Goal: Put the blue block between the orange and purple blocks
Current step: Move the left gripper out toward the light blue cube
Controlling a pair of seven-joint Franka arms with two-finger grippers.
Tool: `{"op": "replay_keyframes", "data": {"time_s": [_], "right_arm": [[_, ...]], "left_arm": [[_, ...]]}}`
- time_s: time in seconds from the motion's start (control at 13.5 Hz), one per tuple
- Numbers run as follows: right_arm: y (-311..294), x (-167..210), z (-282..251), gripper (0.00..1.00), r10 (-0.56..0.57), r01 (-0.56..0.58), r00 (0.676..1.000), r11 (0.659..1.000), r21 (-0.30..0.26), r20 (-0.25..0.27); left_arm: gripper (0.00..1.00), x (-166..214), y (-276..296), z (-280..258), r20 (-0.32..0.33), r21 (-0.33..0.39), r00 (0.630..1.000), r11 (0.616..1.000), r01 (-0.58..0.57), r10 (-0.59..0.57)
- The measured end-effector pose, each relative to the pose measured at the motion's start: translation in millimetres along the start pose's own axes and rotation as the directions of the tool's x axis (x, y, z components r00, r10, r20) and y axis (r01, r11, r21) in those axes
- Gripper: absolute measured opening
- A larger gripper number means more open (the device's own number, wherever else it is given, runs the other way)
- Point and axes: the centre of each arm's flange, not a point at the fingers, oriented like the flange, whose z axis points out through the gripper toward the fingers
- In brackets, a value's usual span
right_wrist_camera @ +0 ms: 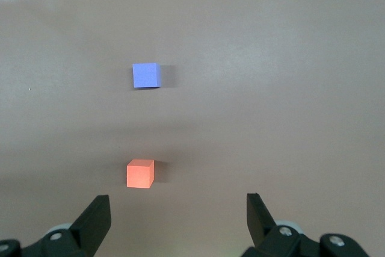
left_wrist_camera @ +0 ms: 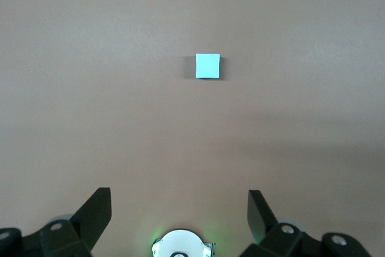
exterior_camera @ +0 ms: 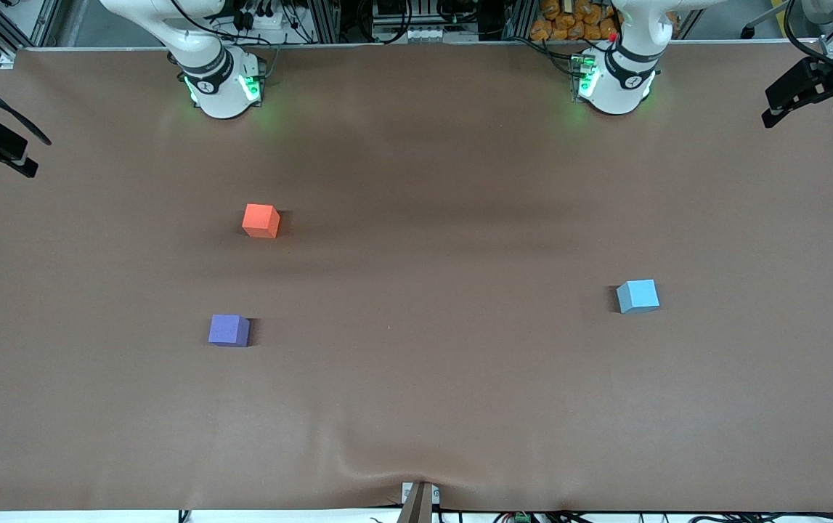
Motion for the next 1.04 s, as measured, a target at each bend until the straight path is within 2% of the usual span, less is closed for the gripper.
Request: {"op": "replay_keyframes", "data": {"time_s": [0.52,0.74,0.89,1.04], "right_arm": [[0,0,0,1.00,0.000,0.000,1.000,1.000,0.000,0.000],[0,0,0,1.00,0.000,0.000,1.000,1.000,0.000,0.000],[0,0,0,1.00,0.000,0.000,1.000,1.000,0.002,0.000],[-1,0,0,1.00,-0.001,0.001,1.000,1.000,0.006,0.001]], "left_arm": [[1.00,3,-2,5,0.014,0.000,1.000,1.000,0.005,-0.005],[1.00,11,-1,17,0.042,0.001,0.999,1.000,0.002,-0.002],[1.00,24,3,39,0.060,-0.006,0.998,1.000,-0.003,0.003],[1.00,45,7,86,0.039,-0.017,0.999,1.000,-0.004,0.005]]}}
